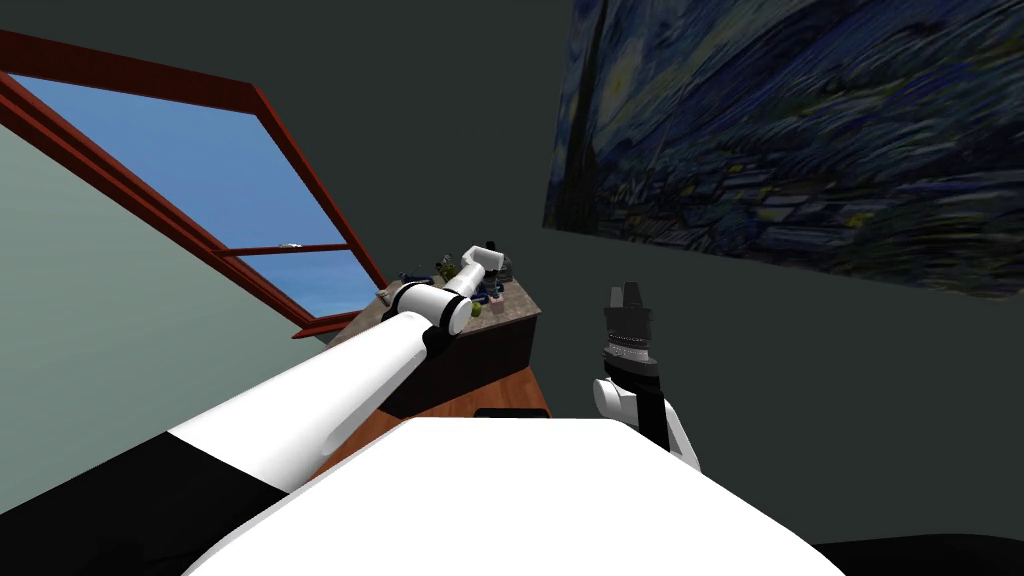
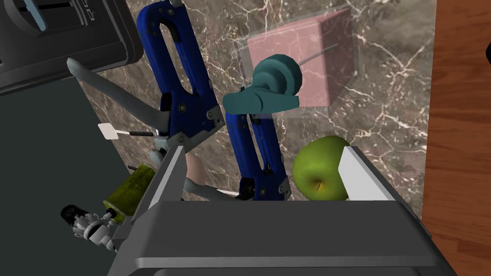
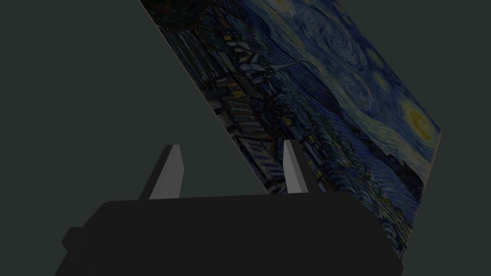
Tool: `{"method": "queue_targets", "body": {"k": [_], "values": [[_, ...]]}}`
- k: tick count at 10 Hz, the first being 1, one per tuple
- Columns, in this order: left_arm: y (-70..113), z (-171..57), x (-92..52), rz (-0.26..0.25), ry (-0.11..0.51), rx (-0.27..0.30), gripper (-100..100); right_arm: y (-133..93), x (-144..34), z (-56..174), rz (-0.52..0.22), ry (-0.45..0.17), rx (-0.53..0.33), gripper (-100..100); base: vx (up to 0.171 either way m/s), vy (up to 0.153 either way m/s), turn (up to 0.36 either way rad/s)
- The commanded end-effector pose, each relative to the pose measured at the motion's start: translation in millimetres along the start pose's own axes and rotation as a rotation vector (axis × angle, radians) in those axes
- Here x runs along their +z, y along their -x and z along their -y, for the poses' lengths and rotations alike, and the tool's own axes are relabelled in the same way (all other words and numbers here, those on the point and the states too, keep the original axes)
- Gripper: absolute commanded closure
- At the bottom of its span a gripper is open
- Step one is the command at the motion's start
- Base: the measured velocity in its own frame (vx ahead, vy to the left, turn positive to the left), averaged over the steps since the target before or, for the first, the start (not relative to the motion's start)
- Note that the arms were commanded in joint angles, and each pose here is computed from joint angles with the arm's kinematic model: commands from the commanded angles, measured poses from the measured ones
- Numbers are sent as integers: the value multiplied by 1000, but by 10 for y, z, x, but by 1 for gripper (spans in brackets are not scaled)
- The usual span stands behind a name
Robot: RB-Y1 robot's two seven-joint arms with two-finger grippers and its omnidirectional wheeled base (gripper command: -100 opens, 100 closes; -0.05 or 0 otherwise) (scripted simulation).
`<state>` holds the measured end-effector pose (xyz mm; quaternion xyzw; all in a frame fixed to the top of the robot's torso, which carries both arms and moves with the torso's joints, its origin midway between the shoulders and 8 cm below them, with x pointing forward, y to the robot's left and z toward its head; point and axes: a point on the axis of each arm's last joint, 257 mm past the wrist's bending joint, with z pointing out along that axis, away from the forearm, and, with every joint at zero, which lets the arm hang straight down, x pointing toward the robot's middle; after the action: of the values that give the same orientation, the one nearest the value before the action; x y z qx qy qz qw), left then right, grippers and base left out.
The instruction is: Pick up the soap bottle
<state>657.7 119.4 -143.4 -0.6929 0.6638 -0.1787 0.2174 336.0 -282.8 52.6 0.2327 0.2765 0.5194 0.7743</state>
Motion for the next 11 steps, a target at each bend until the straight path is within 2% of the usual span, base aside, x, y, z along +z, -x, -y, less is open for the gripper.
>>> {"method": "queue_targets", "body": {"k": [1, 4, 5, 6, 7, 8, 11], "values": [[-28, -136, 28, 10, 44, 13, -100, 0, 0, 0, 0, 0, 0, 0, 53, -29, -3], [-65, -240, 24, 18, 79, 33, -100, 0, 0, 0, 0, 0, 0, 0, 65, -26, 3], [-64, -211, 25, 15, 69, 28, -100, 0, 0, 0, 0, 0, 0, 0, 35, -12, 3], [-64, -219, 24, 16, 72, 29, 0, 0, 0, 0, 0, 0, 0, 0, 6, -2, 0], [-23, -281, 148, 16, 70, 29, -100, 0, 0, 0, 0, 0, 0, 0, 32, -15, -3], [-69, -136, 47, 4, 34, 27, -100, 0, 0, 0, 0, 0, 0, 0, 33, -14, 5], [-23, -281, 148, 16, 70, 29, -100, 0, 0, 0, 0, 0, 0, 0, 8, -1, -1]]}}
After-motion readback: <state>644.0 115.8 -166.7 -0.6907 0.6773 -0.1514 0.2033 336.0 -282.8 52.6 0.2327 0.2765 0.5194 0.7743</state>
